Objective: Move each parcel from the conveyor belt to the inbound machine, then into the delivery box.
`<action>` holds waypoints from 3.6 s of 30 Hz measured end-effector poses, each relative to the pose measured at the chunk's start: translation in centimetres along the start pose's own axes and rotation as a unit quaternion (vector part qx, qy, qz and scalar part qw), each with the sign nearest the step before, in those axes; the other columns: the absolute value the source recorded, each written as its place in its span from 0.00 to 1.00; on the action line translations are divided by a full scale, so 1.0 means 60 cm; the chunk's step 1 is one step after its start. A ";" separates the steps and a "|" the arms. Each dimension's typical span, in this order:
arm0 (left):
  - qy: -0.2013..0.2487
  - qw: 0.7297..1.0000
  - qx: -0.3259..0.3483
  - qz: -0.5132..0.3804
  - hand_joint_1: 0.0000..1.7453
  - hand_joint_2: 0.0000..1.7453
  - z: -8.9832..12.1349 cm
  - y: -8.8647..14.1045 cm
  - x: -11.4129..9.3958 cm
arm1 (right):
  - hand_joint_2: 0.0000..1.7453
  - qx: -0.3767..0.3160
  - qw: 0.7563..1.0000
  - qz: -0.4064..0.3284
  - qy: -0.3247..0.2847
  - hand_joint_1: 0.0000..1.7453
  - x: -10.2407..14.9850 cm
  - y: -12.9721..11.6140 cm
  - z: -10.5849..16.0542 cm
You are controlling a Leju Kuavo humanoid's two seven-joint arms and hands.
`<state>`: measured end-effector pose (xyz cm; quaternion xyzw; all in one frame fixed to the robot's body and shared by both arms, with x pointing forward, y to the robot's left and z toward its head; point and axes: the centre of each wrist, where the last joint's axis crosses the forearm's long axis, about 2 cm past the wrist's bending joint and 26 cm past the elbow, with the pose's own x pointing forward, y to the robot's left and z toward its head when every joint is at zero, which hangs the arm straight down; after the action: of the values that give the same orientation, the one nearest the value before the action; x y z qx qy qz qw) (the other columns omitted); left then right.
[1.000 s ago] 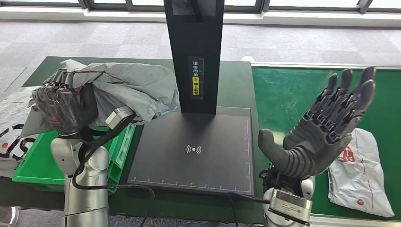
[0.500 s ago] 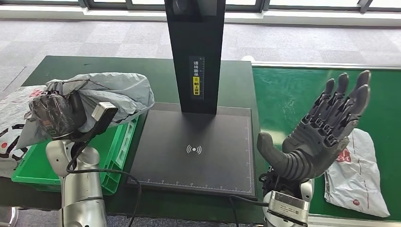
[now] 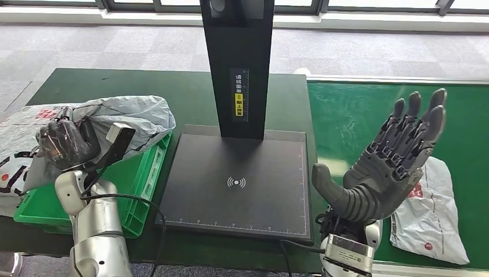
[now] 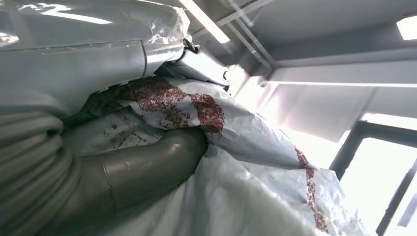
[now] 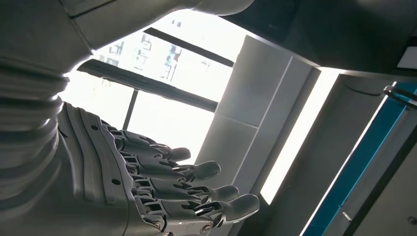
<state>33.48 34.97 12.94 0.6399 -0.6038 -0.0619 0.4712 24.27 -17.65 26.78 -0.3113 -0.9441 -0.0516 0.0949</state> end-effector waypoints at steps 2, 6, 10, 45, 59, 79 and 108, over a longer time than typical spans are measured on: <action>0.014 1.000 -0.008 -0.001 0.00 1.00 0.004 -0.005 -0.007 | 1.00 0.001 1.000 0.000 0.000 0.00 0.000 0.000 0.000; 0.030 0.999 -0.019 0.001 0.00 0.00 0.011 -0.012 -0.011 | 1.00 0.004 1.000 0.002 0.002 0.00 0.001 -0.002 0.004; 0.038 0.999 -0.020 0.006 0.00 0.00 0.012 -0.014 -0.010 | 1.00 0.005 1.000 0.002 0.004 0.00 0.001 -0.003 0.006; 0.112 0.905 -0.110 0.394 0.00 1.00 0.060 -0.099 0.052 | 1.00 0.019 1.000 0.016 0.007 0.00 0.001 -0.010 0.018; -0.060 0.716 -0.175 0.673 0.00 1.00 0.146 -0.010 0.175 | 1.00 0.147 0.946 0.258 0.129 0.00 -0.101 -0.094 0.105; -0.152 0.696 -0.142 0.687 0.00 1.00 0.169 0.071 0.211 | 1.00 0.208 0.743 0.522 0.364 0.00 -0.251 -0.293 0.255; -0.172 0.684 -0.148 0.694 0.00 1.00 0.196 0.109 0.206 | 1.00 0.312 0.595 0.498 0.549 0.00 -0.348 -0.293 0.349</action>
<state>24.44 19.63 16.96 -0.0617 -0.9285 0.0857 0.3559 27.17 -40.51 1.23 -0.5971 -0.3710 0.1402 0.6972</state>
